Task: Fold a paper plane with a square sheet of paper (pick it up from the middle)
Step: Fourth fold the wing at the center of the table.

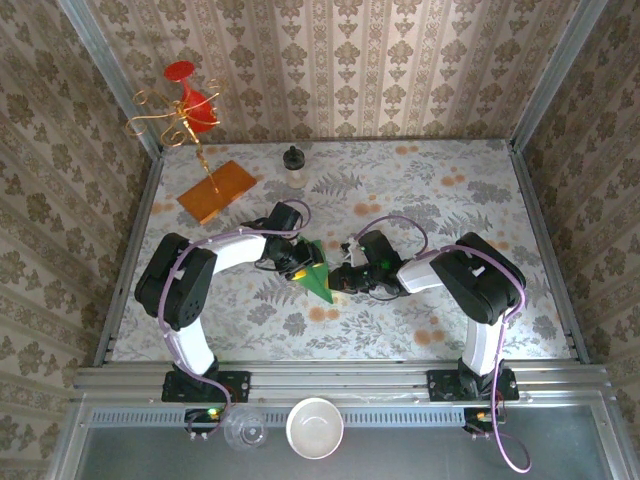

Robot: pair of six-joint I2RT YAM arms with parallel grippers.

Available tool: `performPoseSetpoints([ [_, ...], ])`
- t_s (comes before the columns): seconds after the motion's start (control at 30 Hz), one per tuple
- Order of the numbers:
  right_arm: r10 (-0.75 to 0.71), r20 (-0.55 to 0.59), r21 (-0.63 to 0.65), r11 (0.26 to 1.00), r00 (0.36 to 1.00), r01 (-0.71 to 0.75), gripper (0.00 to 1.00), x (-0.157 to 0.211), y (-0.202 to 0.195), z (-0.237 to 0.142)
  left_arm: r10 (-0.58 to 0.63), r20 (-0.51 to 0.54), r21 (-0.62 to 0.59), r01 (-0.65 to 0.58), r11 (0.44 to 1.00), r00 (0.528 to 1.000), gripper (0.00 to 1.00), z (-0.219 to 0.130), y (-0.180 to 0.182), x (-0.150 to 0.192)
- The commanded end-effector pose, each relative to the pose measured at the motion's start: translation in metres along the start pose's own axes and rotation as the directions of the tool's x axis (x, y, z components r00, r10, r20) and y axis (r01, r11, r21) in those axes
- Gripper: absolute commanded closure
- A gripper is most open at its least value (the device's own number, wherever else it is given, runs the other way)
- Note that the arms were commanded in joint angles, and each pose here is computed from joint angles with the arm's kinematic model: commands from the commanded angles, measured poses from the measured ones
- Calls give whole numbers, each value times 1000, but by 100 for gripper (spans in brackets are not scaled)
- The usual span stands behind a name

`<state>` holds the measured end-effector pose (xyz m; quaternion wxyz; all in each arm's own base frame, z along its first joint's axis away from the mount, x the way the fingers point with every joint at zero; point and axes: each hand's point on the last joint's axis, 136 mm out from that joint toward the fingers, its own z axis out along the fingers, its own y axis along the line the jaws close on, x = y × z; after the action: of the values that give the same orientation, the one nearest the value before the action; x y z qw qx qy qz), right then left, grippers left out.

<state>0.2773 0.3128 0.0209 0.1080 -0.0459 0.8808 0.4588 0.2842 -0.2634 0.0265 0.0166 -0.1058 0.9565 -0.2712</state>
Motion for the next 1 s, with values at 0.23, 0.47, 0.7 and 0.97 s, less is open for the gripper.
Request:
performPoseSetpoints([
  [0.23,135,-83,128,984,987,-124,91,32,-43,4,117,31,39,-118,992,993,43,-26,-24,-7],
  [0.47,160,-91,161,976,983,-144,92,35,-51,5,152,123,176,-172,969,981,44,-62,-54,-22],
  [0.7,178,-87,154,975,980,-163,92,34,-52,5,141,103,284,-165,944,985,61,-53,-52,-12],
  [0.97,200,-86,115,975,976,-190,92,31,-50,5,146,32,370,-147,917,989,72,-34,-51,0],
])
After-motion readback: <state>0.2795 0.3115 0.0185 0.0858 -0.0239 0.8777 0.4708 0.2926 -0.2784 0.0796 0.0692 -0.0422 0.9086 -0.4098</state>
